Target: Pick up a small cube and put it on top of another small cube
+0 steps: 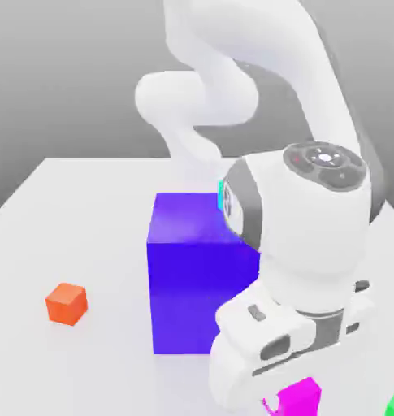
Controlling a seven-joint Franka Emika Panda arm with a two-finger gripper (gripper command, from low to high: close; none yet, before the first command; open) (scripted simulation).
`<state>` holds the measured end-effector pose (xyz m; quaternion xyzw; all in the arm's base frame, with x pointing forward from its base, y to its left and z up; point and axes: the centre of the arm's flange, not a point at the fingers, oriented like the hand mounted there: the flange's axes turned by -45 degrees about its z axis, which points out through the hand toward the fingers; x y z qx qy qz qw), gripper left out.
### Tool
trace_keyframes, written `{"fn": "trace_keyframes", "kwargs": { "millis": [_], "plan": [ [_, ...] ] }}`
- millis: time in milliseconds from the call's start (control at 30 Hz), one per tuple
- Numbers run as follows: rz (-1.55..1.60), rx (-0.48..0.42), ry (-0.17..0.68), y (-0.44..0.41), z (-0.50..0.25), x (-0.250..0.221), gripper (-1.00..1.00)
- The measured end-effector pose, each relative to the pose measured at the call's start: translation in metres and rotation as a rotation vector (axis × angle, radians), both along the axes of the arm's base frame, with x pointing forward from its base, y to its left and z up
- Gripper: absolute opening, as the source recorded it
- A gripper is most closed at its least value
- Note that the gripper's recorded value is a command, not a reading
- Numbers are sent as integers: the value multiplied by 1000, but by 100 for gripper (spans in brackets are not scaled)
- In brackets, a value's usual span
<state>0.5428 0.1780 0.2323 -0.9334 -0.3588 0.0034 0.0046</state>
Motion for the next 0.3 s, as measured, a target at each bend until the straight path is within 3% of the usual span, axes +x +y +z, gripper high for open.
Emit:
{"fn": "trace_keyframes", "kwargs": {
  "millis": [167,200,300],
  "plan": [
    [385,-3,-8,101,-35,-27,-100],
    [405,-3,-9,106,-46,-29,100],
    [405,-3,-9,106,-46,-29,100]
  ]
}}
